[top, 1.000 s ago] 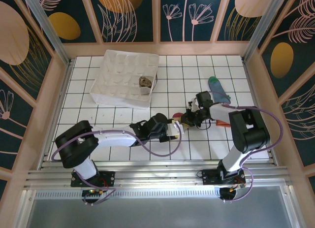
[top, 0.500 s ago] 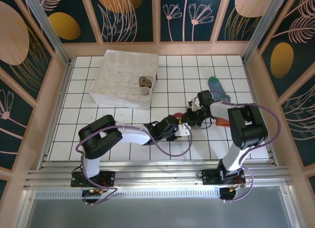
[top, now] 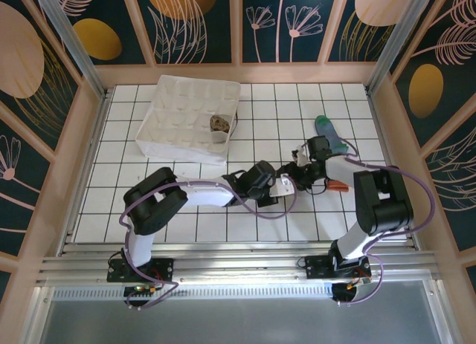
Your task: Roll the socks
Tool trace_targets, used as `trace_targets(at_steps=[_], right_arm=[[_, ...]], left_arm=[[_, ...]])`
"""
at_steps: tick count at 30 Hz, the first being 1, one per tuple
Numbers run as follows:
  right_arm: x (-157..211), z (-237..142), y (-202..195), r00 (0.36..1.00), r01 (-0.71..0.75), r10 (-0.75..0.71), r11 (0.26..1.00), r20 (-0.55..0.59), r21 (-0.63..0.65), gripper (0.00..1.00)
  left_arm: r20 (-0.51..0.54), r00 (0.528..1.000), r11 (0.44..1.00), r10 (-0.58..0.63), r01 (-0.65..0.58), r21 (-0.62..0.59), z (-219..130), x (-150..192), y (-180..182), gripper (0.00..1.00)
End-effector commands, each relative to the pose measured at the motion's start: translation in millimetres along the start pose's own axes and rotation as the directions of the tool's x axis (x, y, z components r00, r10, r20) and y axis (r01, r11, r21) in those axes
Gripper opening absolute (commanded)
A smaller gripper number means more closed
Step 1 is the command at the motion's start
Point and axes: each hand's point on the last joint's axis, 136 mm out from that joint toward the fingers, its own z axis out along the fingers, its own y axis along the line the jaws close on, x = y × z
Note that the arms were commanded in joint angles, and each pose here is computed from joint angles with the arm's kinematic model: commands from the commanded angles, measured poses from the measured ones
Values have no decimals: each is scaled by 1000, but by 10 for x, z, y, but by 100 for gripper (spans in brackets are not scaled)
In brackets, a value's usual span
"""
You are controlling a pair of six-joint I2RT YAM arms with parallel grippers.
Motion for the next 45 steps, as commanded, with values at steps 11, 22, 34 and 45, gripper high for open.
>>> trace_targets(at_steps=[11,22,34,45], right_arm=[[113,77,-344,994,-102,100,992,35,68,42],[-54,331,-122,997,62,-62,998,-36,-12,29],[4,277,109,993,116,-118,988,-22,-100,52],[-127,-294,-195,992,-46,29,990,125,135,59]], left_arm=[[-266,947,860,-183,285,423,-31,534,-518,0],[-291,945,805,-151,289,519,-121,399,-536,0],[-405,833,663,-377,548,510,-71,611,-237,0],[-516,689,605,-509,713,355,241,900,-50,0]])
